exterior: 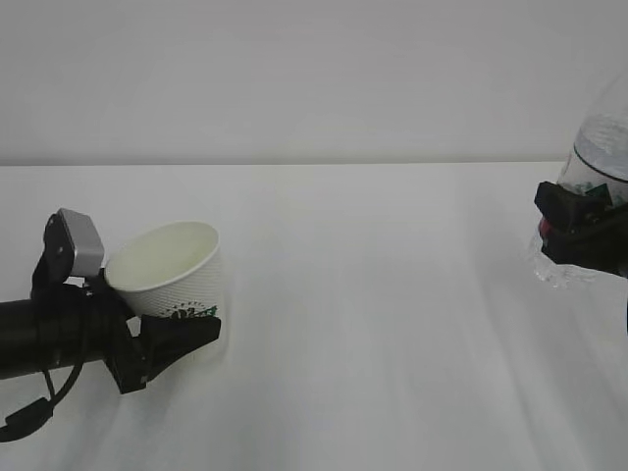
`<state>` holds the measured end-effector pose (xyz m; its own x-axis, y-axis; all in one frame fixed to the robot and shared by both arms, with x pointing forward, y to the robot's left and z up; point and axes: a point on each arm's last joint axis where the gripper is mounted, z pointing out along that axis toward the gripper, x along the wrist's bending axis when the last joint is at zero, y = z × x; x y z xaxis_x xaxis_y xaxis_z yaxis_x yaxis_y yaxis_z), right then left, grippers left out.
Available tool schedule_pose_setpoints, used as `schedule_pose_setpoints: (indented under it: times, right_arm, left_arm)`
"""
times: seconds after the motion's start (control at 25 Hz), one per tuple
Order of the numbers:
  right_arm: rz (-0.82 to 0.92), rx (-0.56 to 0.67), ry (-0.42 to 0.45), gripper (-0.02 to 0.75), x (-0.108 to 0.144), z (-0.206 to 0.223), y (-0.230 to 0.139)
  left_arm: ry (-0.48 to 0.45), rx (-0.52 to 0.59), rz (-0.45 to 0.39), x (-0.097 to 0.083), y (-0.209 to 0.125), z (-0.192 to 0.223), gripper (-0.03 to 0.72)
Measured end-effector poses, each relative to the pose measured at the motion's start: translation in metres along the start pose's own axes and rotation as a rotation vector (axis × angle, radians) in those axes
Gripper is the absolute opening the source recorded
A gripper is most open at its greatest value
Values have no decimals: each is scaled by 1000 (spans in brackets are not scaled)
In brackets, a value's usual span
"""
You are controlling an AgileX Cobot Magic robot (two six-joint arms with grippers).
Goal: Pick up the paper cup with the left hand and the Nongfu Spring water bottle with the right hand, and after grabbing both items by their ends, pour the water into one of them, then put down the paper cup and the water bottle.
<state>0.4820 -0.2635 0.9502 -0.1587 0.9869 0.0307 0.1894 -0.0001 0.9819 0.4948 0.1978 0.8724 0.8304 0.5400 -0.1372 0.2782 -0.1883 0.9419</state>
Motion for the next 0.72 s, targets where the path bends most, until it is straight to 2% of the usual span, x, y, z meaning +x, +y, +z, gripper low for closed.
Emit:
schedule_pose_setpoints:
  times: [0.24,0.44,0.72]
  right_arm:
    - [0,0,0,440,0,0,0]
    - [0,0,0,440,0,0,0]
    - [0,0,0,440,0,0,0]
  left_arm:
    - [-29,6,11,-5,0,3,546]
    - [-108,16,33,-27,2,18,545]
    - [-131,-7,42,-44,9,35,545]
